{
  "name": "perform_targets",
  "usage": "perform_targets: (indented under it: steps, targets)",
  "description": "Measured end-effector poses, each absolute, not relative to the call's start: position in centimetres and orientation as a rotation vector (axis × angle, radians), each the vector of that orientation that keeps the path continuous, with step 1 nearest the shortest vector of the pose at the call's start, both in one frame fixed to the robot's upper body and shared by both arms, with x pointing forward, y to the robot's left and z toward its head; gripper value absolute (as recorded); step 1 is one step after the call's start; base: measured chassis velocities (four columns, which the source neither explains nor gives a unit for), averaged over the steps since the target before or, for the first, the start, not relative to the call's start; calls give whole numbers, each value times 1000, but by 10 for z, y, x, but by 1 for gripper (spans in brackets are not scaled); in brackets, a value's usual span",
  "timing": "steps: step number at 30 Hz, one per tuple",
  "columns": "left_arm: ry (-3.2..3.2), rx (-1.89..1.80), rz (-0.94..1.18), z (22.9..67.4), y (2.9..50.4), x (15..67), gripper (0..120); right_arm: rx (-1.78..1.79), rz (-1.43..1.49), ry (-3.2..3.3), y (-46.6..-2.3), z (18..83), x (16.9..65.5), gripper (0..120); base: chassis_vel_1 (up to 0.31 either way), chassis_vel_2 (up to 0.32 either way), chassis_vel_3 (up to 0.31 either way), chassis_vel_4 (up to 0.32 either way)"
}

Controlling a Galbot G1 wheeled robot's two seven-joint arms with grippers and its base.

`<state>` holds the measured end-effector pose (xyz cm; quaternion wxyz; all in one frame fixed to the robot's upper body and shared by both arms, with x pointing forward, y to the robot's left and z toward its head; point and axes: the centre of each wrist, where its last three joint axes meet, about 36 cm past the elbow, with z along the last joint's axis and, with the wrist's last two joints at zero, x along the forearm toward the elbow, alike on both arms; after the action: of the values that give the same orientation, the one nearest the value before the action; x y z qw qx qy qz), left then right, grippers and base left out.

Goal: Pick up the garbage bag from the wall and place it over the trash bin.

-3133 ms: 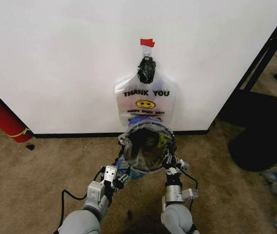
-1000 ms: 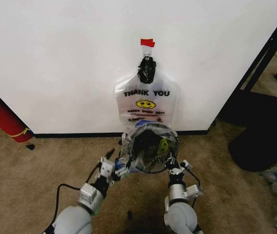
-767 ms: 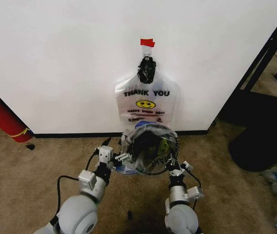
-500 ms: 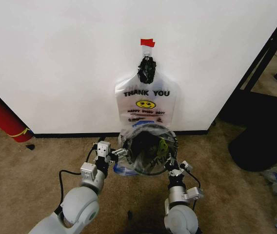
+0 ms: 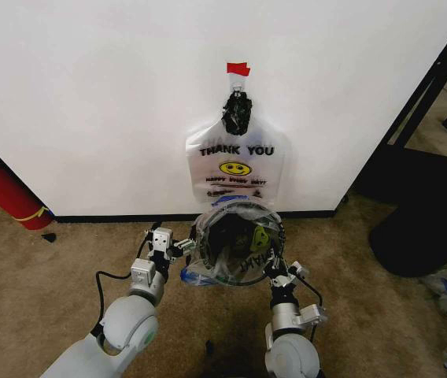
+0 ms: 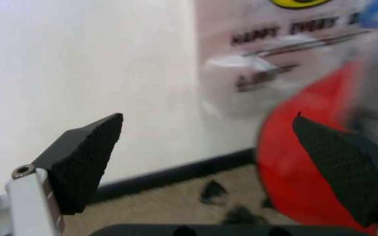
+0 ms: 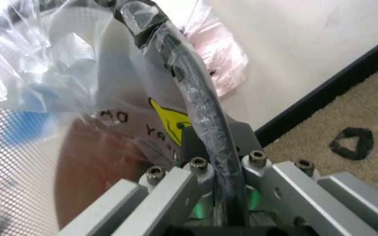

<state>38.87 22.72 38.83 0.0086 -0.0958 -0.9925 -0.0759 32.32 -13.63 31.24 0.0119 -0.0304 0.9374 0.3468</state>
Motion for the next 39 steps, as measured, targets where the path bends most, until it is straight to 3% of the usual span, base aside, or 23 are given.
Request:
perform_targets:
  steps: [9, 16, 24, 39]
  targets:
    - [-3184, -406, -273, 398, 261, 407, 100, -415, 837, 2912, -197, 268, 329, 0, 0, 0, 0, 0]
    - [-3107, -904, -16, 422, 278, 414, 100, -603, 656, 2894, -227, 253, 337, 0, 0, 0, 0, 0]
    - [-2877, -1402, -58, 416, 288, 426, 100, -703, 506, 2871, -239, 254, 344, 0, 0, 0, 0, 0]
    - [-2871, -1251, -199, 399, 292, 439, 100, -807, 403, 2832, -234, 268, 341, 0, 0, 0, 0, 0]
